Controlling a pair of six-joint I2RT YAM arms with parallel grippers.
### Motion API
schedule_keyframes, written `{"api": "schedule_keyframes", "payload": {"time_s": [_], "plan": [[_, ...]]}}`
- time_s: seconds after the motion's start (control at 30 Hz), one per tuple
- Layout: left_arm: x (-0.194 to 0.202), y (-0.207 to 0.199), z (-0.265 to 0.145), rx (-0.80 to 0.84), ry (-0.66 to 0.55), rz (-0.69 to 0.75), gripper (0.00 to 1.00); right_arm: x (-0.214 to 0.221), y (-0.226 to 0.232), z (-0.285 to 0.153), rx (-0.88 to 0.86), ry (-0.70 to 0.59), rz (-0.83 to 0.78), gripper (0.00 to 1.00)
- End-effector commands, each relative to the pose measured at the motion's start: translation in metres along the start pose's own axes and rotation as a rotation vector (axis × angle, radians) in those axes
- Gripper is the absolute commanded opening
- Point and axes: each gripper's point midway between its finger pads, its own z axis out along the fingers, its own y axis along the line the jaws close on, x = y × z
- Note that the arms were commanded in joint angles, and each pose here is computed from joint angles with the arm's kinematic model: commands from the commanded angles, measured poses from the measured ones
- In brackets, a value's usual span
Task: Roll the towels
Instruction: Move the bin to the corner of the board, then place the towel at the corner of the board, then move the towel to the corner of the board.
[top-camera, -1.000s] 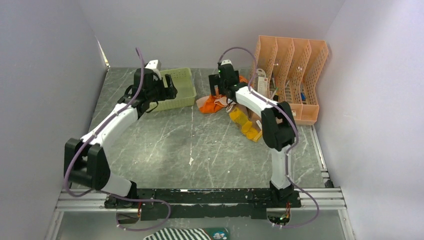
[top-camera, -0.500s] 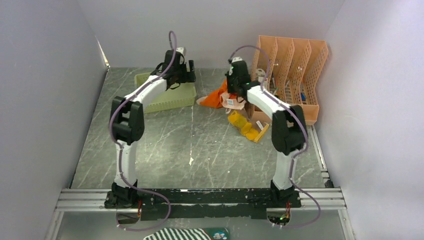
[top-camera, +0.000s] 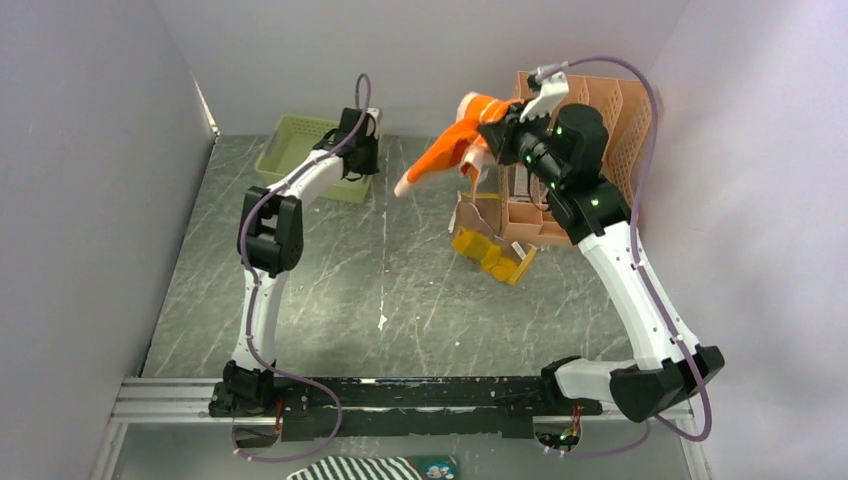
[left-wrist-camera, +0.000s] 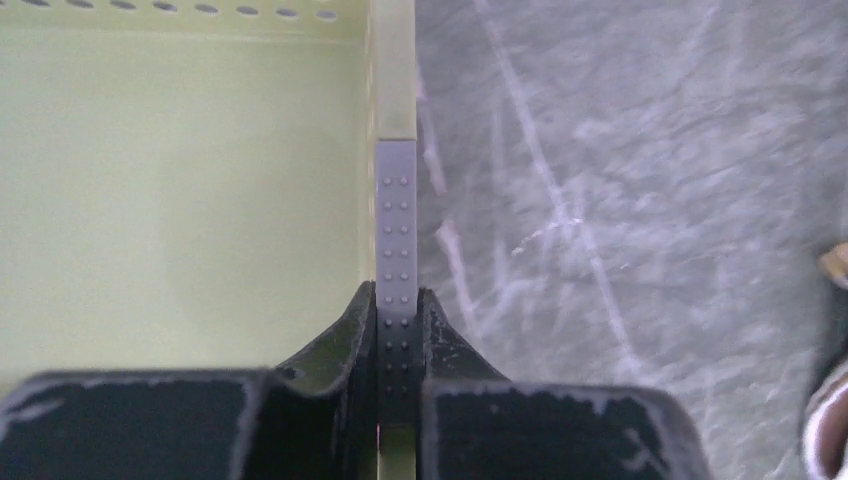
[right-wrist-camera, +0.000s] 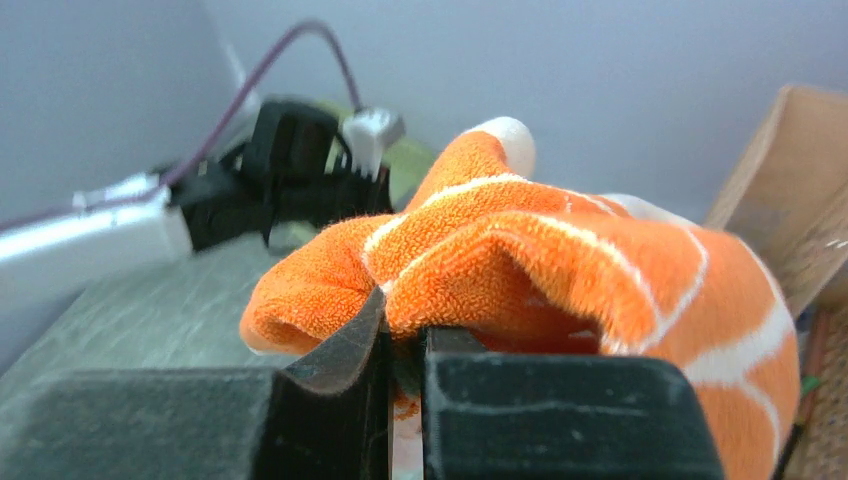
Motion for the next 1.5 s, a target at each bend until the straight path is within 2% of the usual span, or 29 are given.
{"api": "schedule_keyframes", "payload": {"time_s": [0.0, 0.1, 0.27, 0.3, 0.33, 0.4, 0.47, 0.57, 0.63, 0.67, 0.73, 0.8, 0.87, 0.9, 0.93, 1.03, 1.1, 1.17, 1.23, 1.27, 1.3, 1.37, 1.4, 1.43, 1.47], "plan": [[-0.025, 0.055, -0.032, -0.033, -0.023, 0.066, 0.09, 0.083, 0.036, -0.011, -0.204, 0.239, 0.074, 0.0], [-0.031, 0.077, -0.044, -0.067, -0.024, 0.083, 0.1, 0.111, 0.076, -0.025, -0.362, 0.327, 0.09, 0.0], [-0.038, 0.107, -0.052, -0.168, -0.036, -0.001, 0.11, 0.139, 0.143, -0.053, -0.546, 0.4, 0.005, 0.0], [-0.038, 0.112, -0.054, -0.181, -0.036, -0.031, 0.11, 0.145, 0.148, -0.057, -0.566, 0.409, 0.006, 0.06], [-0.039, 0.117, -0.056, -0.194, -0.041, -0.061, 0.11, 0.151, 0.152, -0.061, -0.586, 0.421, 0.008, 0.23], [-0.039, 0.123, -0.06, -0.219, -0.053, -0.1, 0.11, 0.163, 0.153, -0.068, -0.621, 0.447, -0.008, 0.65], [-0.035, 0.128, -0.063, -0.235, -0.057, -0.119, 0.12, 0.169, 0.139, -0.061, -0.547, 0.439, -0.06, 0.77], [-0.027, 0.135, -0.061, -0.262, -0.044, -0.136, 0.13, 0.152, 0.091, -0.034, -0.312, 0.341, -0.144, 0.97], [-0.023, 0.141, -0.057, -0.286, -0.029, -0.161, 0.22, 0.137, 0.062, -0.016, -0.248, 0.282, -0.106, 0.99], [-0.022, 0.143, -0.056, -0.285, -0.021, -0.17, 0.3, 0.135, 0.042, -0.006, -0.196, 0.284, -0.061, 1.0], [-0.027, 0.145, -0.061, -0.291, -0.022, -0.185, 0.45, 0.148, -0.002, 0.016, -0.038, 0.328, 0.023, 0.99], [-0.045, 0.141, -0.079, -0.288, -0.051, -0.189, 0.63, 0.196, -0.038, 0.038, 0.132, 0.459, 0.022, 0.96], [-0.068, 0.137, -0.104, -0.284, -0.101, -0.182, 0.87, 0.235, -0.053, 0.052, 0.188, 0.564, 0.002, 0.91], [-0.078, 0.135, -0.119, -0.282, -0.125, -0.175, 0.95, 0.25, -0.056, 0.057, 0.196, 0.598, -0.007, 0.89], [-0.088, 0.13, -0.135, -0.271, -0.147, -0.169, 1.0, 0.264, -0.056, 0.062, 0.191, 0.627, -0.017, 0.88], [-0.1, 0.11, -0.183, -0.201, -0.189, -0.169, 1.0, 0.294, -0.058, 0.073, 0.201, 0.681, -0.028, 0.87], [-0.088, 0.09, -0.209, -0.119, -0.199, -0.181, 1.0, 0.311, -0.062, 0.077, 0.221, 0.721, -0.021, 0.86], [-0.059, 0.068, -0.225, -0.03, -0.184, -0.204, 1.0, 0.326, -0.069, 0.077, 0.258, 0.756, -0.024, 0.84], [-0.014, 0.042, -0.235, 0.061, -0.13, -0.255, 0.99, 0.337, -0.072, 0.077, 0.269, 0.766, -0.026, 0.83], [0.01, 0.027, -0.24, 0.103, -0.093, -0.27, 0.98, 0.34, -0.072, 0.077, 0.267, 0.766, -0.025, 0.79], [0.036, 0.011, -0.244, 0.13, -0.056, -0.275, 0.97, 0.343, -0.071, 0.079, 0.259, 0.765, -0.023, 0.66], [0.082, -0.02, -0.251, 0.163, 0.006, -0.253, 0.97, 0.341, -0.068, 0.088, 0.236, 0.754, -0.014, 0.25], [0.109, -0.032, -0.251, 0.17, 0.049, -0.246, 0.98, 0.337, -0.065, 0.097, 0.225, 0.74, -0.01, 0.12], [0.123, -0.045, -0.254, 0.194, 0.064, -0.233, 0.98, 0.33, -0.063, 0.106, 0.213, 0.724, -0.006, 0.01], [0.138, -0.054, -0.253, 0.209, 0.088, -0.225, 0.98, 0.32, -0.062, 0.118, 0.202, 0.698, -0.003, 0.0]]}}
